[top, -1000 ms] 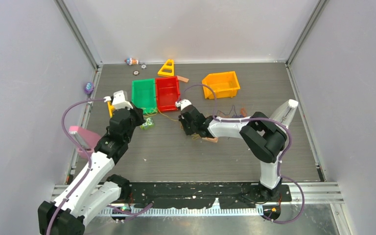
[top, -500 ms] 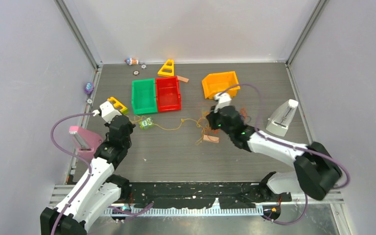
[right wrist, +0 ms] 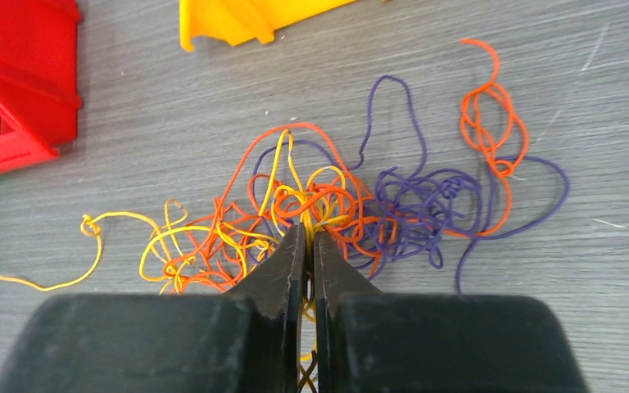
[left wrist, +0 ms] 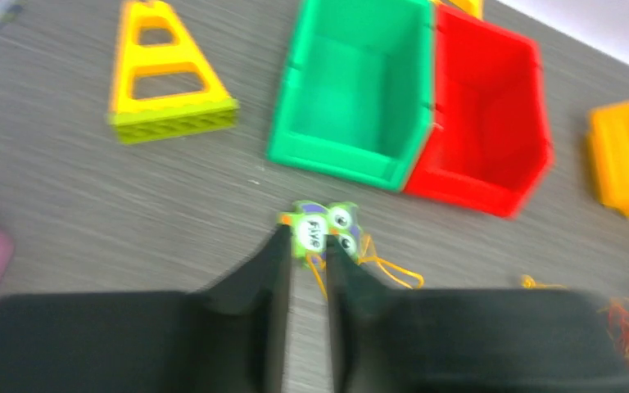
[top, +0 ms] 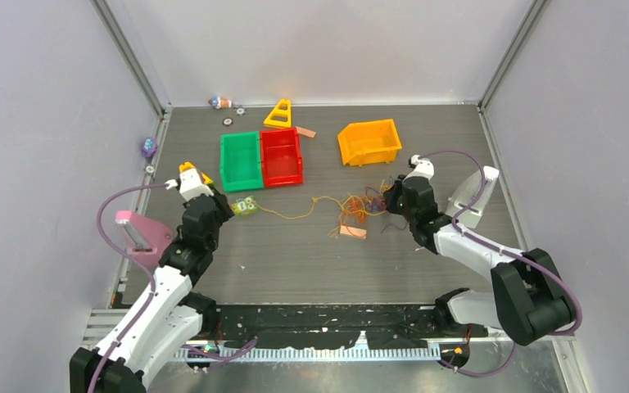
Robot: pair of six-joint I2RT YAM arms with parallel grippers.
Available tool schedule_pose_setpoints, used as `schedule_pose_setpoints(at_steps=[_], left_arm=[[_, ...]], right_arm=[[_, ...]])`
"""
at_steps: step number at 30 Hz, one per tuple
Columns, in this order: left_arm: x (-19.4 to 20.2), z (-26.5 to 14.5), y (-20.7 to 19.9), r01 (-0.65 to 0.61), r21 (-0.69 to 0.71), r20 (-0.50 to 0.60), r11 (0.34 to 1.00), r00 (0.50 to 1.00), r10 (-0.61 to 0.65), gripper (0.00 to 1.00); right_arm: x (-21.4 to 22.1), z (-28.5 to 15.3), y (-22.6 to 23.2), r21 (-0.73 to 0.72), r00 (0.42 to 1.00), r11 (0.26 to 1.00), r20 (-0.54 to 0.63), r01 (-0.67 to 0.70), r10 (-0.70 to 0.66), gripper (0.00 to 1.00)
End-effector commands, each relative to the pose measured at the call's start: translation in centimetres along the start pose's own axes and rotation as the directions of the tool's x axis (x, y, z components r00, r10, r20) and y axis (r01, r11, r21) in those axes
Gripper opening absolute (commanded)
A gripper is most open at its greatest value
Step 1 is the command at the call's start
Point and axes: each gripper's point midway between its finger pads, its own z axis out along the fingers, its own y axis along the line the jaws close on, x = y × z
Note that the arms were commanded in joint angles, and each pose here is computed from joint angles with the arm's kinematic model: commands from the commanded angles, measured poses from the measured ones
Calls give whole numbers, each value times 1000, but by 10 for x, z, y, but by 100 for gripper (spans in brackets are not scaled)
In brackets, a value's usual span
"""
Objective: Untangle the cables
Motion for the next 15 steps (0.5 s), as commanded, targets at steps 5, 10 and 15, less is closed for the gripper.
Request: schedule_pose_setpoints(at_steps=[5, 10, 15], left_arm=[[11, -1, -74, -173, 352, -92, 920, 972, 218, 77], [29, -4, -120, -331, 458, -135, 825, 891, 433, 86], [73, -8, -167, -393, 635, -214, 665, 738, 641, 86]], right_arm=[[-8, 9, 33, -135, 1000, 991, -26, -9, 6, 5], [-4, 12, 38, -160, 999, 987, -49, 0, -8, 5], [-3, 14, 40, -167, 998, 986, -58, 9, -19, 6]])
